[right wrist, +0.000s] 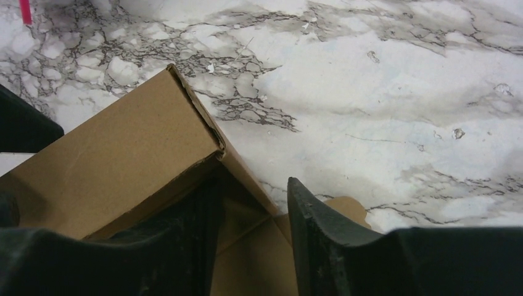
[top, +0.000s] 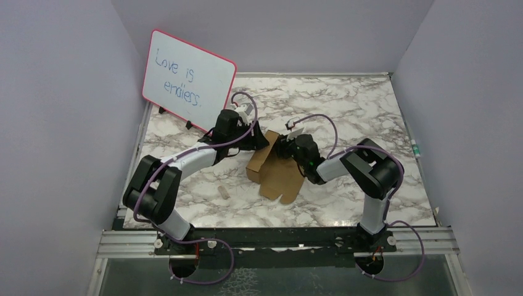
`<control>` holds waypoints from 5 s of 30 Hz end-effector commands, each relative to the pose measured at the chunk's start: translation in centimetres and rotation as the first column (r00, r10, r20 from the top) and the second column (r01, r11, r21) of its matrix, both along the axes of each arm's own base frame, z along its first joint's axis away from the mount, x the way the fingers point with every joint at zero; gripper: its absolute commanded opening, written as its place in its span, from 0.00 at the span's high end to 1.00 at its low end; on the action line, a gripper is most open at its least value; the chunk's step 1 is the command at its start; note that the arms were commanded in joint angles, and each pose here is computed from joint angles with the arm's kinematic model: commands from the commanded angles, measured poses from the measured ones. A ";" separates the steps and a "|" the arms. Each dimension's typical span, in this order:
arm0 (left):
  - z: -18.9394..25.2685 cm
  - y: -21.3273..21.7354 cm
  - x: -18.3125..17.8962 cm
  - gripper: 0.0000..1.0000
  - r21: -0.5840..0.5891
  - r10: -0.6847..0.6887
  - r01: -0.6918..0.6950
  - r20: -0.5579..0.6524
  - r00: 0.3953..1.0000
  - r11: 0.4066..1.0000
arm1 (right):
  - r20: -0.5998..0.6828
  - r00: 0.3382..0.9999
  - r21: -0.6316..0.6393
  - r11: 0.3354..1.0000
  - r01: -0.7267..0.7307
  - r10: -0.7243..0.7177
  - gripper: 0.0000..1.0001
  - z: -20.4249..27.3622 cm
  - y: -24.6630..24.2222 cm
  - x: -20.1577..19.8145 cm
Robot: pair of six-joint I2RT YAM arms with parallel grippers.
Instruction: Fold the paper box
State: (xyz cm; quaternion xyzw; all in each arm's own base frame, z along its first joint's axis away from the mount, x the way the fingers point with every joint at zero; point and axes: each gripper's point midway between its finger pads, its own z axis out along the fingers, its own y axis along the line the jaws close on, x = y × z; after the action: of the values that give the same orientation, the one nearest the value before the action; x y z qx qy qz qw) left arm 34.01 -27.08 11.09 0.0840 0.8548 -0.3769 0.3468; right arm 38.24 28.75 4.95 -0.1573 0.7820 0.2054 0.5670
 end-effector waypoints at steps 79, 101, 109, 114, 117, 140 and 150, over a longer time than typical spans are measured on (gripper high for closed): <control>-2.5 6.2 0.5 0.96 0.613 0.357 -0.388 0.180 0.917 0.688 | 0.023 0.985 0.071 0.983 0.170 -0.172 0.00 19.4 -10.8 -9.5; -0.2 5.7 -0.7 0.48 0.320 0.399 -0.405 0.086 0.913 0.856 | -0.382 0.924 -0.137 0.988 -0.072 0.014 0.05 18.5 -3.3 -8.3; 5.4 12.8 -2.1 0.29 0.425 0.421 -0.467 0.203 0.884 0.776 | -0.447 0.895 -0.130 0.989 -0.068 0.003 0.13 17.6 -0.4 -8.4; 12.8 13.4 -4.6 0.20 0.344 0.337 -0.429 0.297 0.893 0.835 | -0.478 0.878 -0.177 0.981 -0.083 -0.012 0.23 16.5 0.6 -8.7; 15.7 15.1 -5.7 0.13 0.314 0.334 -0.470 0.401 0.853 0.825 | -0.494 0.869 -0.222 0.971 -0.090 -0.032 0.33 15.5 0.6 -8.7; 14.5 22.1 -7.8 0.01 0.232 0.424 -0.653 0.597 0.680 0.720 | -0.451 0.818 -0.495 0.662 -0.562 0.357 0.99 16.1 2.9 -7.2; 14.4 22.3 -7.5 0.01 0.223 0.429 -0.646 0.586 0.687 0.730 | -0.445 0.530 -0.476 0.311 -0.823 0.722 0.99 15.2 4.9 -10.2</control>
State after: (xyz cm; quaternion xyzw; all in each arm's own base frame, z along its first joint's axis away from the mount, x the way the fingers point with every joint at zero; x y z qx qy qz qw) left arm 26.19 -4.42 25.26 -0.0219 0.7857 -0.0184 0.6179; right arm 30.59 32.77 20.22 -0.5731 0.7619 0.1312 0.2717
